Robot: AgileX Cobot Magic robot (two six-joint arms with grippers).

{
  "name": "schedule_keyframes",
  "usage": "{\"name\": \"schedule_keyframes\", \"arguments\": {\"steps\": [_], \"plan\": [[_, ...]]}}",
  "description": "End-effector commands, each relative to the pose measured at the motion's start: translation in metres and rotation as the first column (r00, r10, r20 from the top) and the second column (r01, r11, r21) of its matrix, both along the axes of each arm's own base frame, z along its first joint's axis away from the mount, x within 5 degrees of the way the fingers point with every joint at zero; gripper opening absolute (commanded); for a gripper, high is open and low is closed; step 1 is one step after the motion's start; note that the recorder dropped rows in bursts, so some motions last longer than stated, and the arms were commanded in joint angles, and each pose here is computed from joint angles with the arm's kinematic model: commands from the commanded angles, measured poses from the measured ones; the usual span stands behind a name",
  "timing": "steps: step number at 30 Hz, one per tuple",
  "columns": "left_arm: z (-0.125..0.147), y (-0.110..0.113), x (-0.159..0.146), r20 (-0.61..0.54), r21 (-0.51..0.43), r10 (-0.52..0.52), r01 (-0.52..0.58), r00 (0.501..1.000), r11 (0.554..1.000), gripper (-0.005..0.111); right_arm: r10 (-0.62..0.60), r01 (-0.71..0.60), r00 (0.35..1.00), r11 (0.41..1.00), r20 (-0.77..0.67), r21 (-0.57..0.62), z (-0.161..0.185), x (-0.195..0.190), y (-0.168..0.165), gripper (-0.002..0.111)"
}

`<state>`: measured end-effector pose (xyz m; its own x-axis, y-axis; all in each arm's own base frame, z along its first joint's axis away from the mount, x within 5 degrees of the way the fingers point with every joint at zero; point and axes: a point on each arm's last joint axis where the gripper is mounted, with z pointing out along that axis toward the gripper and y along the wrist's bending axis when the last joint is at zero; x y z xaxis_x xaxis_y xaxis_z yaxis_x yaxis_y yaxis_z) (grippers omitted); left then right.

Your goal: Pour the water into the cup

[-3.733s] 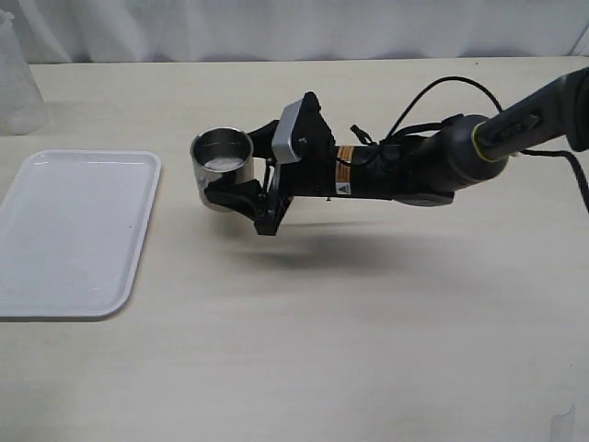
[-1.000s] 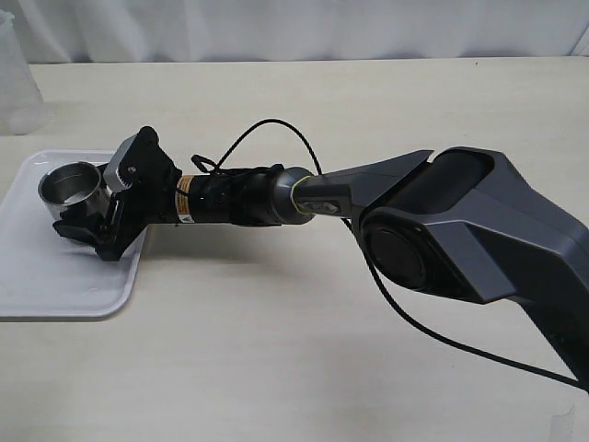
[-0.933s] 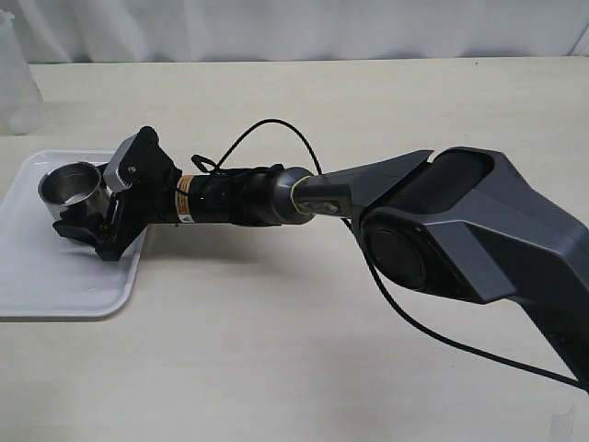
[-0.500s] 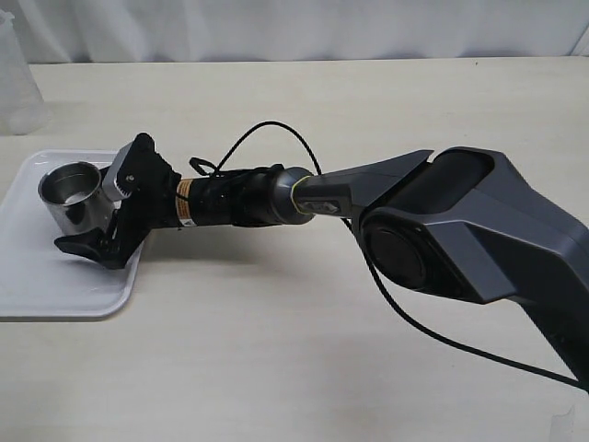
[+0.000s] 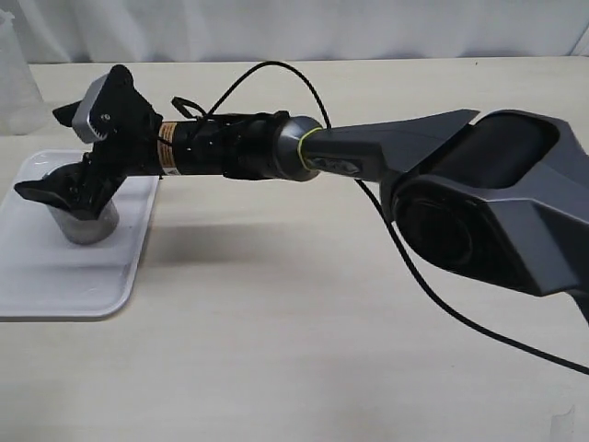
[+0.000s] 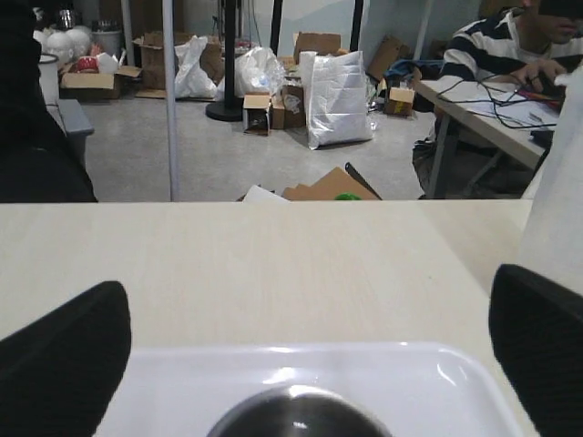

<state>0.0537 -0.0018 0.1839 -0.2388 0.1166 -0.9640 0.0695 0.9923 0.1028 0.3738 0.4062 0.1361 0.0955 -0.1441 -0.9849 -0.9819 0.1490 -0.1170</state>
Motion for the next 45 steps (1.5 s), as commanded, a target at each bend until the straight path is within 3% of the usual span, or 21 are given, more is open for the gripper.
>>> {"name": "schedule_keyframes", "arguments": {"steps": [1,4,6,9,14,15,24,31,40,45], "plan": [[0.0,0.0,0.0,0.01,-0.008,0.002,-0.002,1.0,1.0,0.0,-0.047,0.048,0.998,0.999,-0.032,0.016,0.032,0.002,-0.002,0.11],[0.0,0.0,0.0,0.01,-0.008,0.002,-0.002,1.0,1.0,0.0,-0.15,0.15,0.989,0.986,0.003,-0.074,0.054,0.004,-0.004,0.107],[0.0,0.0,0.0,0.01,-0.008,0.002,-0.002,1.0,1.0,0.0,-0.128,0.129,0.992,0.987,0.018,-0.101,0.065,-0.003,-0.002,0.094],[0.0,0.0,0.0,0.01,-0.008,0.002,-0.002,1.0,1.0,0.0,-0.074,0.077,0.997,0.991,0.031,-0.114,0.076,-0.009,-0.003,0.066],[0.0,0.0,0.0,0.01,-0.008,0.002,-0.002,1.0,1.0,0.0,0.009,-0.009,1.0,0.989,-0.003,-0.149,0.094,-0.02,-0.007,0.007],[0.0,0.0,0.0,0.01,-0.008,0.002,-0.002,1.0,1.0,0.0,0.006,-0.009,1.0,0.987,-0.019,-0.161,0.096,-0.021,-0.008,0.005],[0.0,0.0,0.0,0.013,-0.008,0.002,-0.002,1.0,1.0,0.0,-0.027,0.015,0.998,0.984,-0.063,-0.178,0.123,-0.033,-0.021,0.004],[0.0,0.0,0.0,0.013,-0.008,0.002,-0.002,1.0,1.0,0.0,-0.138,0.134,0.99,0.969,-0.004,-0.205,0.142,-0.046,-0.047,0.004],[0.0,0.0,0.0,0.013,-0.008,0.002,-0.002,1.0,1.0,0.0,-0.34,0.353,0.936,0.904,0.094,-0.241,0.166,-0.076,-0.102,0.004],[0.0,0.0,0.0,0.013,-0.008,0.002,-0.002,1.0,1.0,0.0,-0.487,0.512,0.859,0.833,0.161,-0.21,0.192,-0.116,-0.159,0.004]]}}
